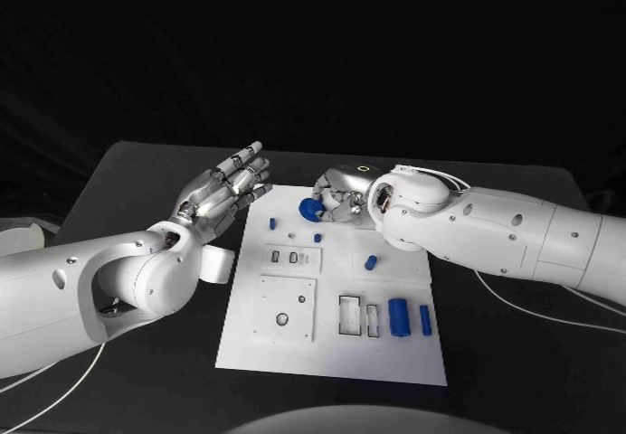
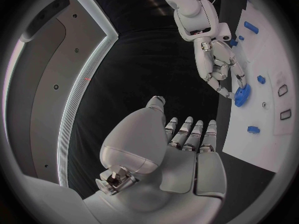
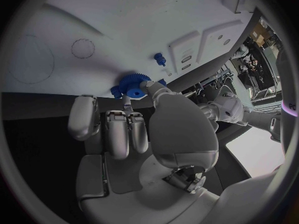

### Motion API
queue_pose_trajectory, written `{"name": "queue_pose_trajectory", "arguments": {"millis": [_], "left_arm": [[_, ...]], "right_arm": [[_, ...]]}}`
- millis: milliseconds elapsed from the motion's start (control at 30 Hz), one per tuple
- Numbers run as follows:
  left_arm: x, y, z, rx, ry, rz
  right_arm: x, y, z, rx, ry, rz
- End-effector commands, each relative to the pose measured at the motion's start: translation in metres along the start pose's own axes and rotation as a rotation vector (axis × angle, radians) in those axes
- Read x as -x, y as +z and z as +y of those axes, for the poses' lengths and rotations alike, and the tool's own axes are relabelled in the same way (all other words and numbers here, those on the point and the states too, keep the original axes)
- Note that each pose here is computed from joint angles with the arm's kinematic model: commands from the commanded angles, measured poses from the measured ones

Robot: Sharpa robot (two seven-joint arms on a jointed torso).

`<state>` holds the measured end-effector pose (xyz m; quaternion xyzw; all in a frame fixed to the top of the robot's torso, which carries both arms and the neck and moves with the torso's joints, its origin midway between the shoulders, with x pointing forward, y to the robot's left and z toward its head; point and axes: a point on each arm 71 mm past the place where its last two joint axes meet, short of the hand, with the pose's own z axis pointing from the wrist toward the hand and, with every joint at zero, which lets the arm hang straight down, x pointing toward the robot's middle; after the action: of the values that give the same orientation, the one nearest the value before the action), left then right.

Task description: Assemble the parts on the task board

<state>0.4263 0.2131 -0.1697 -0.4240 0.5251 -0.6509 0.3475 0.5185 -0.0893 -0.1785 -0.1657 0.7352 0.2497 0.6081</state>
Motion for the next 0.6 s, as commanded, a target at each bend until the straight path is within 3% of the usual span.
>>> {"name": "queue_pose_trajectory", "arguments": {"millis": [33, 333, 600], "left_arm": [[-0.0028, 0.0006, -0.0001, -0.005, -0.014, 0.028], [-0.0025, 0.001, 0.0004, -0.003, -0.014, 0.028], [-0.0018, 0.0007, 0.0005, -0.002, -0.013, 0.026]], "right_arm": [[-0.001, 0.0, 0.001, 0.0, -0.011, 0.008], [0.0, -0.001, 0.001, 0.011, -0.003, -0.016], [0.008, -0.01, -0.008, 0.01, 0.012, -0.085]]}}
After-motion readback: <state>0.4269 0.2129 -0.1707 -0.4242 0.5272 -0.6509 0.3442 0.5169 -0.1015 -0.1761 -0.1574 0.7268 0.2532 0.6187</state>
